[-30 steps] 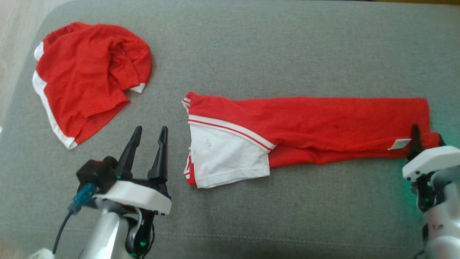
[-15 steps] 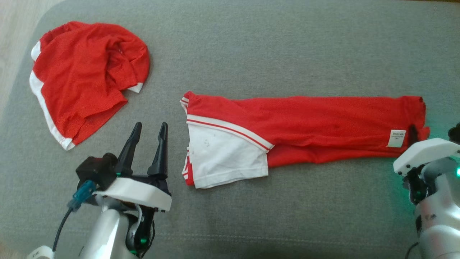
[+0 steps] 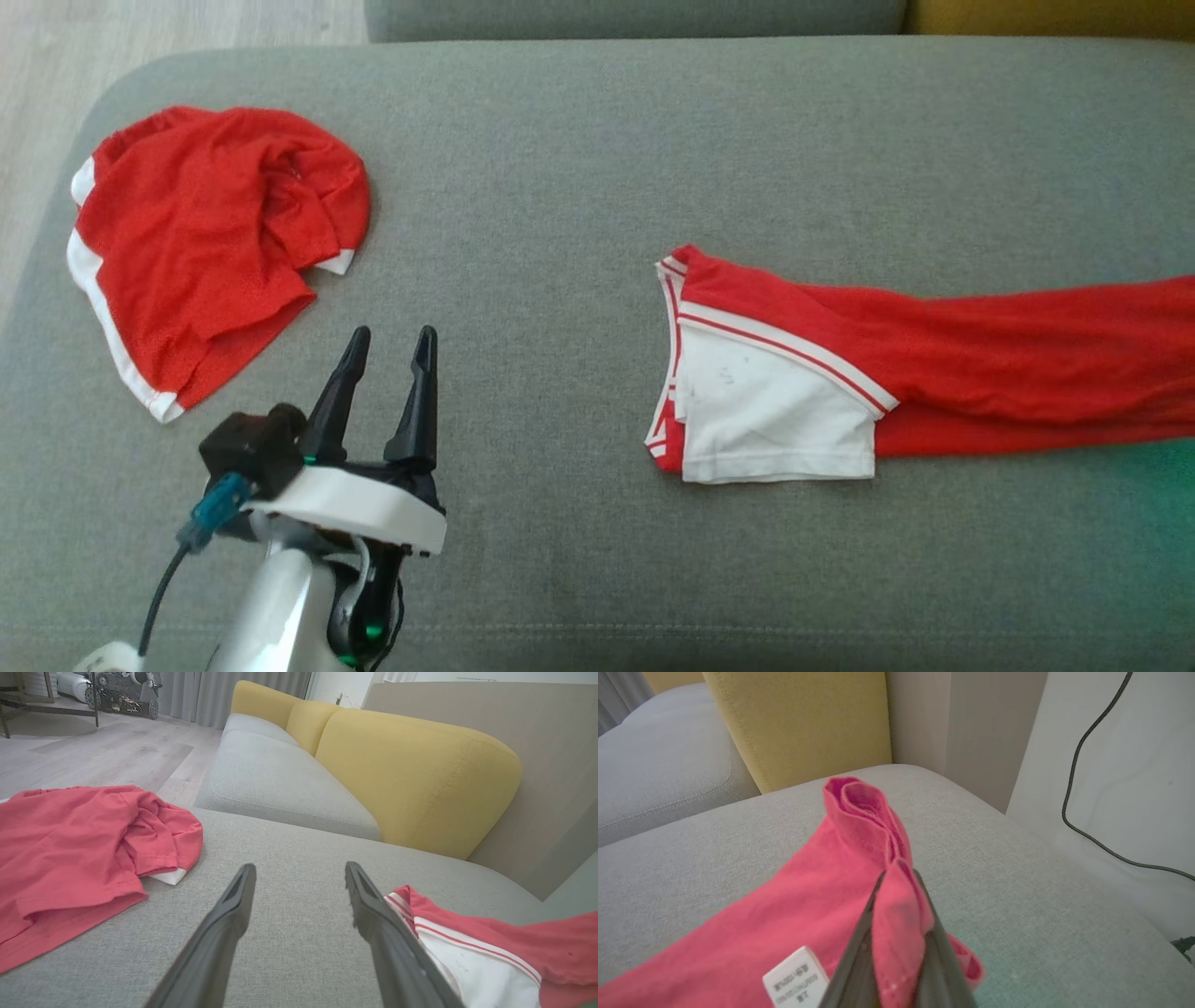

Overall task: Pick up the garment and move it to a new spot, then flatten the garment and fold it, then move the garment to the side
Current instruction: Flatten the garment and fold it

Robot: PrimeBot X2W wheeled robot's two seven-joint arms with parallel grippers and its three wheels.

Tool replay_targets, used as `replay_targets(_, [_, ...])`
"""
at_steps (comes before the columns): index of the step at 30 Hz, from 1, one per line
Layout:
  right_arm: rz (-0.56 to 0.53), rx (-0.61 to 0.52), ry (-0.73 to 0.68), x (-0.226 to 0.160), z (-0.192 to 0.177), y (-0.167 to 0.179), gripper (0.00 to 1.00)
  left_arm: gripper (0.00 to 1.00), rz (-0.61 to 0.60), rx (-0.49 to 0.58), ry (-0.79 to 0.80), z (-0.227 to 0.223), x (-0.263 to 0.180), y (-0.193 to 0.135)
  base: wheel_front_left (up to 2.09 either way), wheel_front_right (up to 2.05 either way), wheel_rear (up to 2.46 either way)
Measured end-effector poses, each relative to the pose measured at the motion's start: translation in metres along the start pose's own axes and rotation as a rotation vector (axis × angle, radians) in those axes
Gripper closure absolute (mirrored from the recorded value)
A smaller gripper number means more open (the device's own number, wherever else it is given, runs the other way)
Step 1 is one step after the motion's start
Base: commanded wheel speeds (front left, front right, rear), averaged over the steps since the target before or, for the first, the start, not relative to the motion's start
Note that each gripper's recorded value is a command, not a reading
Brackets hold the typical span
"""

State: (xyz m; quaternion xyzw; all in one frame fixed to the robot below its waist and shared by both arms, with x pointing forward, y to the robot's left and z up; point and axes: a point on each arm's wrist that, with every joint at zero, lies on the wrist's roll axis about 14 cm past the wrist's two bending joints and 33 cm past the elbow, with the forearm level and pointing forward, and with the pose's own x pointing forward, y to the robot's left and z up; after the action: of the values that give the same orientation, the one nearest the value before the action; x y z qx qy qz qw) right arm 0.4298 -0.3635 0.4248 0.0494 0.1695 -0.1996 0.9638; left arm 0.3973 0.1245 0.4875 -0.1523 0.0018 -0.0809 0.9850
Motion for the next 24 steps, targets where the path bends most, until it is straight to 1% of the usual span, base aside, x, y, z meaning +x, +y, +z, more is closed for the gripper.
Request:
replay_targets(2, [0.014, -0.009, 0.0, -0.003, -0.002, 0.008, 1.0, 0.0, -0.004, 0.001, -0.005, 0.002, -0.001, -0.002, 0.0, 0.0, 0.0])
replay_targets(5, [0.063, 0.007, 0.0, -0.008, -0.005, 0.035, 1.0, 0.0, 0.003, -0.002, -0.008, 0.003, -0.004, -0.002, 0.0, 0.0, 0.0])
replay_targets(7, [0.105, 0.021, -0.023, -0.011, 0.001, 0.056, 1.0, 0.0, 0.001, -0.008, -0.014, 0.005, -0.006, -0.003, 0.0, 0.0, 0.0])
replay_targets(13, [0.283, 0.081, -0.067, -0.031, 0.018, 0.136, 1.0, 0.0, 0.003, -0.015, -0.018, 0.006, -0.015, -0.006, 0.0, 0.0, 0.0])
replay_targets(17, [0.394, 0.15, -0.083, -0.044, 0.035, 0.175, 1.0, 0.0, 0.001, -0.02, -0.024, 0.008, -0.017, -0.008, 0.0, 0.0, 0.0])
replay_targets(19, [0.488, 0.232, -0.073, -0.054, 0.045, 0.202, 1.0, 0.0, 0.002, -0.019, -0.028, 0.01, -0.018, -0.008, 0.0, 0.0, 0.0])
replay_targets(21, [0.596, 0.291, -0.071, -0.072, 0.051, 0.231, 1.0, 0.0, 0.002, -0.018, -0.032, 0.011, -0.019, -0.008, 0.0, 0.0, 0.0])
replay_targets(23, [0.692, 0.328, -0.045, -0.092, 0.045, 0.255, 1.0, 0.0, 0.004, -0.018, -0.032, 0.011, -0.02, -0.007, 0.0, 0.0, 0.0])
replay_targets(24, [0.722, 0.346, -0.026, -0.1, 0.039, 0.262, 1.0, 0.0, 0.003, -0.018, -0.031, 0.011, -0.021, -0.008, 0.0, 0.0, 0.0])
